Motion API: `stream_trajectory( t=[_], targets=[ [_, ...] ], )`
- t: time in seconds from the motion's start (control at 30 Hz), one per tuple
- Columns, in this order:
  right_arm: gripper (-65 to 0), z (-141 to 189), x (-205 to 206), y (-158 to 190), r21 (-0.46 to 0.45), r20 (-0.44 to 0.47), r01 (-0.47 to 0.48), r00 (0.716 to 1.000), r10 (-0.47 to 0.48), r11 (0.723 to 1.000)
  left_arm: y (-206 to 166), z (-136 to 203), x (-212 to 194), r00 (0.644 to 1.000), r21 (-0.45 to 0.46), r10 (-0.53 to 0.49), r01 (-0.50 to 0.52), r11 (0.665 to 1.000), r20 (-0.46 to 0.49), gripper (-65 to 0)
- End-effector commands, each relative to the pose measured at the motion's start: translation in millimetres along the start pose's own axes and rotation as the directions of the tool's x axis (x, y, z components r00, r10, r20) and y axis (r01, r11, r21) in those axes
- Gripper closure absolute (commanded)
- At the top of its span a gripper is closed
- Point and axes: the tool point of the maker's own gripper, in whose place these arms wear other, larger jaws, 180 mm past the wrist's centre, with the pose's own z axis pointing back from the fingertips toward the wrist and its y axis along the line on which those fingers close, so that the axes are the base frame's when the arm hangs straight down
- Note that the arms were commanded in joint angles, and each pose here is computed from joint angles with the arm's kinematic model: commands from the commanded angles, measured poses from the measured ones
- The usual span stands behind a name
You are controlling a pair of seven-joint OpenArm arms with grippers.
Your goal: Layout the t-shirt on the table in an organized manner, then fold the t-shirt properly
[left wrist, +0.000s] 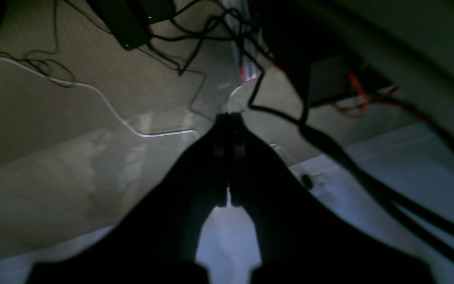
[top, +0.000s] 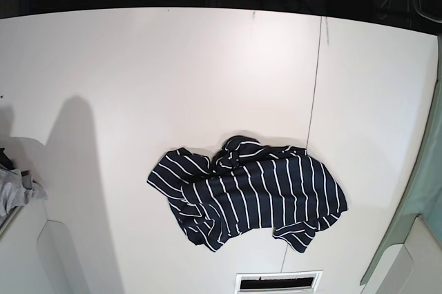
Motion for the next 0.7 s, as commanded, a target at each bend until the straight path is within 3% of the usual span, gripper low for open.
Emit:
stream_trajectory(
  t=[0.0, 0.23, 0.4, 0.67],
  targets=[
    [-1.8, 0, 1, 1, 0.007, 0.008, -0.004, 1.000, 0.004, 1.000, -2, 0, 1, 1.000, -0.012, 0.012, -0.012, 1.000, 0.008, -1.8],
    [-1.8, 0, -7, 3, 0.009, -0.004, -0.002, 1.000, 0.002, 1.000, -4, 0, -9, 0.999, -0.044, 0.024, -0.023, 0.999, 0.024, -1.8],
    [-1.8, 3, -21, 4, 0.009, 0.001, -0.007, 1.000, 0.007, 1.000, -20, 9, -14, 0.995, -0.161, -0.004, 0.021, 0.987, 0.103, -1.8],
    [-1.8, 25, -41, 1, -0.010, 0.074, -0.047, 0.996, 0.047, 0.999, -11, 37, -21, 0.967, -0.151, 0.024, 0.015, 0.988, 0.254, -2.0]
  ],
)
